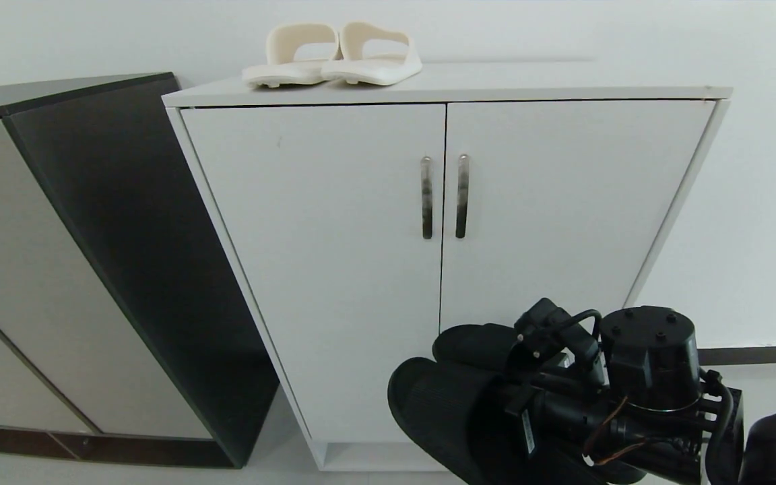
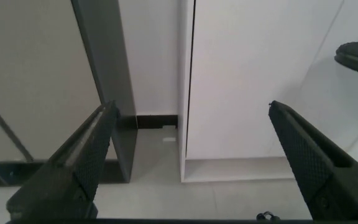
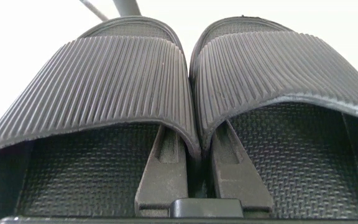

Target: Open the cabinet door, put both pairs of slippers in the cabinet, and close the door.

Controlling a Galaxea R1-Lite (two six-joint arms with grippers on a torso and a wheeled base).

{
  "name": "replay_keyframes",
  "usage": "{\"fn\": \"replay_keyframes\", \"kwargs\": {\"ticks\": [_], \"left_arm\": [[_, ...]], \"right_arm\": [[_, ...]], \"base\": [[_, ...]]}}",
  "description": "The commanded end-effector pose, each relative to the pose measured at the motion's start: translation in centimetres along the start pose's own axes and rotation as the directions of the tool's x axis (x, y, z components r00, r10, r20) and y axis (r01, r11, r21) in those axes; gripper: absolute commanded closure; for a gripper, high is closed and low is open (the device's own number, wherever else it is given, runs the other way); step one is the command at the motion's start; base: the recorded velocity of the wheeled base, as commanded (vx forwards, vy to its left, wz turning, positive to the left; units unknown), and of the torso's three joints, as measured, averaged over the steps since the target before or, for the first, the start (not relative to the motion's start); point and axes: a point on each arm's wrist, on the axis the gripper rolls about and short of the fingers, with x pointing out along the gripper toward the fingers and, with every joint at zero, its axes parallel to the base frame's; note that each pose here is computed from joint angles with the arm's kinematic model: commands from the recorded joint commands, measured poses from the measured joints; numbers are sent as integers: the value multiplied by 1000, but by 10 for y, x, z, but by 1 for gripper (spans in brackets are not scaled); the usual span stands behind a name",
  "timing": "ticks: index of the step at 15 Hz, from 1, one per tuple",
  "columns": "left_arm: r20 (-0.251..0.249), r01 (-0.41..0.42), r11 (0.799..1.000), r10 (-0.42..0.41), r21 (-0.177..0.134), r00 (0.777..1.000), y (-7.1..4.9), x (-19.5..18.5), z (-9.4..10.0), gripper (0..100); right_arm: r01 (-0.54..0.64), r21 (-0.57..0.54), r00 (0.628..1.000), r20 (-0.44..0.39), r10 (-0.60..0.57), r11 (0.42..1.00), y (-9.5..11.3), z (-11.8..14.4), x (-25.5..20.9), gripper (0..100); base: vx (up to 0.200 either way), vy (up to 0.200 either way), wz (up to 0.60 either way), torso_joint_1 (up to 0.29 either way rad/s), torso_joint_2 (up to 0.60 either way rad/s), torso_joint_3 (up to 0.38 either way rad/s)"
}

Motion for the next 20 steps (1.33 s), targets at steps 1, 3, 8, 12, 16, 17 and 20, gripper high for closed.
{"fn": "replay_keyframes", "kwargs": {"ticks": [1,3,8,12,16,17,20], "left_arm": [[0,-1,1000,1,1,1000,0,0,0,0],[-1,5,1000,-5,11,1000,0,0,0,0],[-116,285,958,-282,14,953,-7,30,75,0],[-218,532,846,-527,-37,822,-16,128,150,0],[-202,796,601,-791,-76,578,-74,165,163,0],[-181,841,526,-846,-128,502,-93,165,174,0],[-141,886,390,-920,-251,365,-139,179,200,0]], "right_arm": [[-7,-6,1000,-10,7,1000,1,-6,-1,100],[-36,-20,999,-13,36,999,3,-7,-4,100],[-133,-26,991,-21,132,991,10,-10,-13,100],[-131,-26,991,-16,131,991,10,-10,-12,100],[-133,-26,991,-18,132,991,10,-11,-11,100],[-131,-26,991,-19,131,991,10,-11,-11,100],[-131,-27,991,-21,131,991,10,-11,-10,100]], "base": [[0,0,0,0,0,0],[0,0,0,0,0,0],[0,0,0,0,0,0],[0,0,0,0,0,0],[0,0,0,0,0,0],[0,0,0,0,0,0],[0,0,0,0,0,0]]}}
